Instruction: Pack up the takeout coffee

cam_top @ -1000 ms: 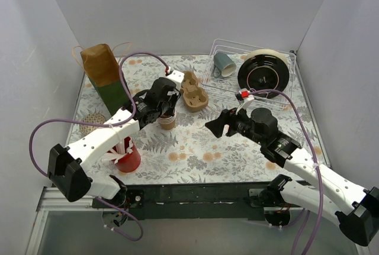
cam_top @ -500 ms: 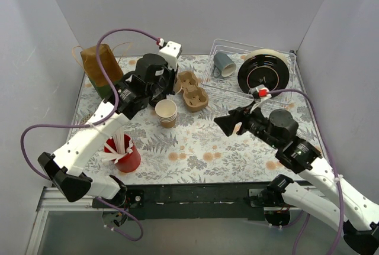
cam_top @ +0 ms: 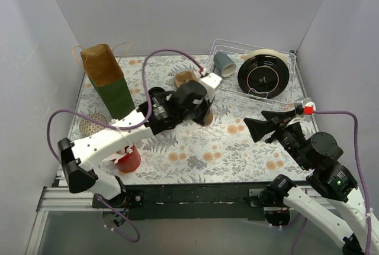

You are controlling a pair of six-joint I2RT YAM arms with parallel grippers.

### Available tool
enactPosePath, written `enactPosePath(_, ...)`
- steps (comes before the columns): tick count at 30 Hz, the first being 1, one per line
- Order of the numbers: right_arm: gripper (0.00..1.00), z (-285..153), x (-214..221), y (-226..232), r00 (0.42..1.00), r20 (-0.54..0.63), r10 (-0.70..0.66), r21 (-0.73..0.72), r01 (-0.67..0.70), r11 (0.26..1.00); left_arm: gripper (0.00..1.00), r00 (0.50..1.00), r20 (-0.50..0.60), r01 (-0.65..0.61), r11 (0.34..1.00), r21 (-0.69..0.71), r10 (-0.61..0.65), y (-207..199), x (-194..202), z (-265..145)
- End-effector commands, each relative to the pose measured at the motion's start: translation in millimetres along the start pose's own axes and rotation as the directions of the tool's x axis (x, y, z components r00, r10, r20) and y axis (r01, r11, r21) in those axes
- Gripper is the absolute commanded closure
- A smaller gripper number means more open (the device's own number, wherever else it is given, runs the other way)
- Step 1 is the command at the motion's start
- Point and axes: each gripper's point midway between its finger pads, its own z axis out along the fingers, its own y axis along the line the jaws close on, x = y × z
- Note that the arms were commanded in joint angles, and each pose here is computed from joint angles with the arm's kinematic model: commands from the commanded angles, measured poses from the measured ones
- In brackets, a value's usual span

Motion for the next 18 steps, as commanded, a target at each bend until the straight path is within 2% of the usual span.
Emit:
enactPosePath(1,0.16,-19,-17,-11,0.998,0.058,-0.005,0.056,0.002,0.998,1.00,0.997,-0.080,-0.016,0.999,-0.044,0.013,-26,40,24)
enactPosePath(8,0.16,-30,-17,-22,0.997,0.072,0.002,0.103,-0.010,0.995,1.00,0.979,-0.195,-0.083,0.989,-0.120,0.058,-53,102,65)
enactPosePath(18,0.15,-41,-22,-24,0.993,0.116,0.006,0.102,-0.018,0.995,0.99,0.954,-0.284,-0.146,0.977,-0.153,0.098,-72,147,93)
